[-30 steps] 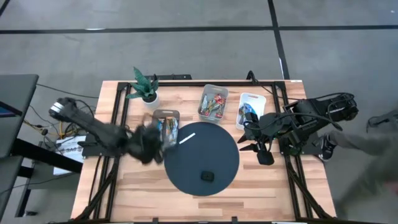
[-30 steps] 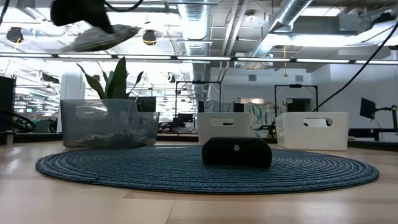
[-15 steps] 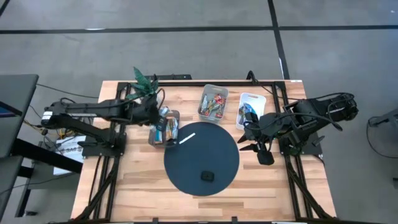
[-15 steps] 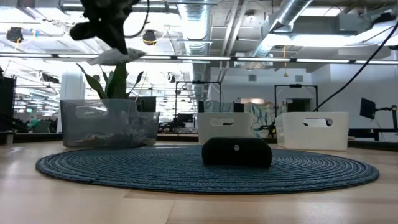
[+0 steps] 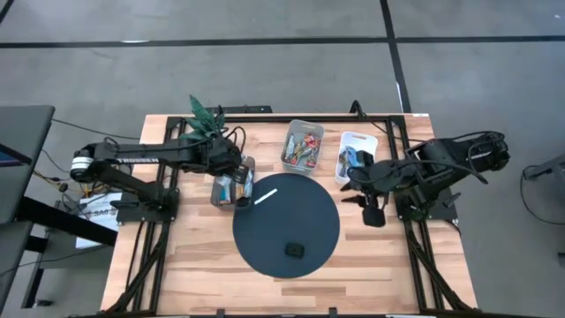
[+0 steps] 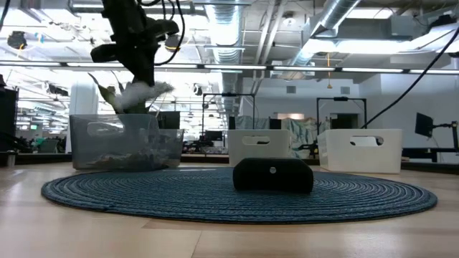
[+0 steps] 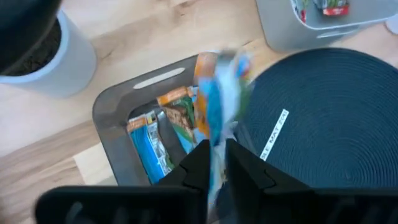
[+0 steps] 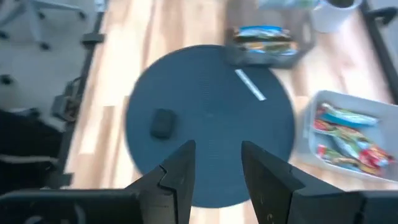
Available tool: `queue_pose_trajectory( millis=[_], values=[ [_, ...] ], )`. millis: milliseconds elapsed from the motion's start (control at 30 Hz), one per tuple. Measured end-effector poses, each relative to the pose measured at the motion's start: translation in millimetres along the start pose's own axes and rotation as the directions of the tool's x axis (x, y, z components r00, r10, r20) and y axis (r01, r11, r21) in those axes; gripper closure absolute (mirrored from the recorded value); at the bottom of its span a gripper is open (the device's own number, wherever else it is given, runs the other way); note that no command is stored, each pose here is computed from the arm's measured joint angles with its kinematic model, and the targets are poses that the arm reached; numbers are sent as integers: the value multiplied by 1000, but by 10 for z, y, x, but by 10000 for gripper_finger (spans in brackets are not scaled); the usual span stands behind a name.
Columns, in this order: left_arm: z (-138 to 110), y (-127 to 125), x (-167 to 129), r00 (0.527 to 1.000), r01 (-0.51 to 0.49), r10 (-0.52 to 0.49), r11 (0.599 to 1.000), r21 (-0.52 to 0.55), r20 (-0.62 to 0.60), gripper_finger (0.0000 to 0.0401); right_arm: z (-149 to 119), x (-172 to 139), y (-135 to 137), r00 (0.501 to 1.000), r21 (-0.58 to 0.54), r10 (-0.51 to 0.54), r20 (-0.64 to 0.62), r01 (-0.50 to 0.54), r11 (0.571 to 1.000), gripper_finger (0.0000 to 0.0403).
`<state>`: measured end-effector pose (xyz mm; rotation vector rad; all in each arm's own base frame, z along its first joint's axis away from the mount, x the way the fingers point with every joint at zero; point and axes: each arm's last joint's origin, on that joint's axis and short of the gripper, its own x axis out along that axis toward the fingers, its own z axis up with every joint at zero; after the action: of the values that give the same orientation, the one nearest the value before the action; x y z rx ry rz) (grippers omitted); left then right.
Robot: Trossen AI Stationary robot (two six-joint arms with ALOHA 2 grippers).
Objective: Pick and place Granola Bars by type
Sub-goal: Put the orange granola bar into the black transparent bin, then return to Home Position
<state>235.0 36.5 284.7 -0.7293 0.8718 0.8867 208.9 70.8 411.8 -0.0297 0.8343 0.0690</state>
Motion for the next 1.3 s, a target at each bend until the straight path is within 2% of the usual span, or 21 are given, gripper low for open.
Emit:
queue_pose_trajectory(
  millis=[200,300,500,633,733,867,967,1133,1300],
  values=[
    [9,-19,-1,1000,24,-24,1000,-2,3,295,16,-3,-35,991,5,-127,35,127,992,281],
    [12,-27,-2,999,37,-37,999,-1,-1,268,18,-4,-44,987,-11,-155,42,156,988,281],
    [80,-90,-71,995,95,-95,995,14,33,244,23,-4,-42,987,-59,-151,46,154,986,281],
    [206,-236,-251,969,207,-219,972,111,114,245,19,-86,-39,993,-97,-84,79,91,991,281],
    [311,-374,-481,922,305,-343,929,209,181,247,-14,-264,-67,984,-84,-19,174,34,996,281],
    [420,-524,-832,839,385,-470,868,313,274,247,-202,-431,-130,934,-37,41,355,-30,999,281],
    [486,-587,-1101,778,386,-514,845,370,362,247,-440,-432,-169,886,-2,94,453,-104,995,281],
    [541,-648,-1439,685,375,-546,831,411,481,248,-846,-261,-187,786,-6,218,579,-264,965,281],
    [540,-659,-1645,645,369,-533,845,388,548,248,-1281,-151,-242,660,-64,277,698,-328,943,281]
  ],
)
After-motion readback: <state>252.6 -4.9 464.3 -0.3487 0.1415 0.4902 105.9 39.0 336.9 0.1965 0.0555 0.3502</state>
